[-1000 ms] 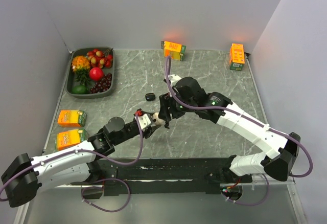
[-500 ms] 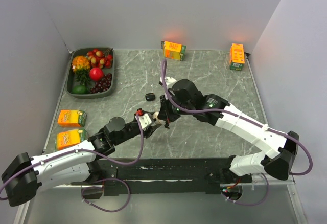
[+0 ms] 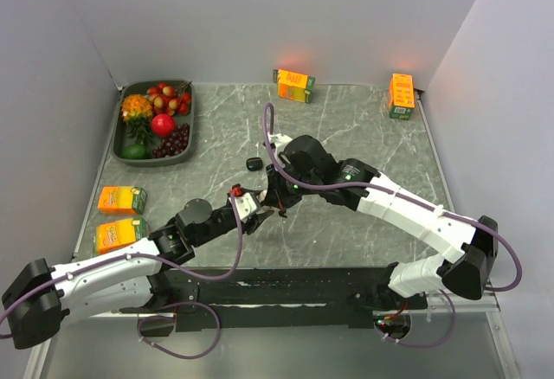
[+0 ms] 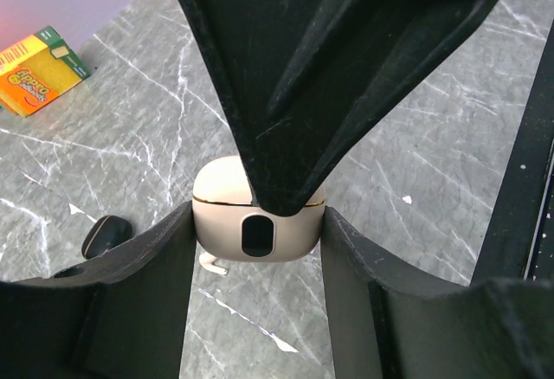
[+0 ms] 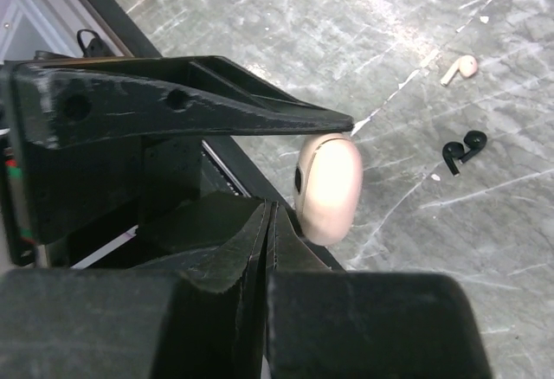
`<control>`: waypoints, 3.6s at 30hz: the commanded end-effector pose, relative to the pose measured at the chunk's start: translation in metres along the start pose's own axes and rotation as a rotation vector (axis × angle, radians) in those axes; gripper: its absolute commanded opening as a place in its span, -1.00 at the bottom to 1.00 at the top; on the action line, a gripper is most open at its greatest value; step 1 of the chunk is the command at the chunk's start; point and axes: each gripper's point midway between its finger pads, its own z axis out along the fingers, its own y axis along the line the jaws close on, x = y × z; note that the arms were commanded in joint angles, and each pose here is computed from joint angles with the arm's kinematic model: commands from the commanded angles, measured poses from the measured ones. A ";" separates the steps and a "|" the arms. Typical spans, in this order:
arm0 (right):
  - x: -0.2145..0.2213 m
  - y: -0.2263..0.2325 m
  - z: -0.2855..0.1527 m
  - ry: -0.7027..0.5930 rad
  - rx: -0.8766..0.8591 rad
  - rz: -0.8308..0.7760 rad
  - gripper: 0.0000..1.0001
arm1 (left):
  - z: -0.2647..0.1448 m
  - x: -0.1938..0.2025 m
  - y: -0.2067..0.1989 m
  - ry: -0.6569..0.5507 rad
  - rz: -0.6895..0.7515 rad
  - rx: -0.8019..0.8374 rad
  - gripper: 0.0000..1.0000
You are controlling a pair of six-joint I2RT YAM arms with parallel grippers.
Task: Insert the wireless bluetooth earbuds into the charging case
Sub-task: Open the charging case.
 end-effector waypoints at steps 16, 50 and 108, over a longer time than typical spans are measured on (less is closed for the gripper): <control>-0.011 -0.030 -0.016 -0.069 0.117 0.065 -1.00 | -0.008 -0.027 0.003 -0.086 0.014 -0.027 -0.98; -0.002 -0.016 -0.002 0.000 0.063 0.002 0.11 | -0.004 -0.034 -0.001 -0.094 0.004 -0.017 -0.98; -0.039 -0.003 -0.032 -0.173 -0.113 0.158 0.28 | -0.021 -0.063 0.005 -0.229 -0.036 -0.066 -0.98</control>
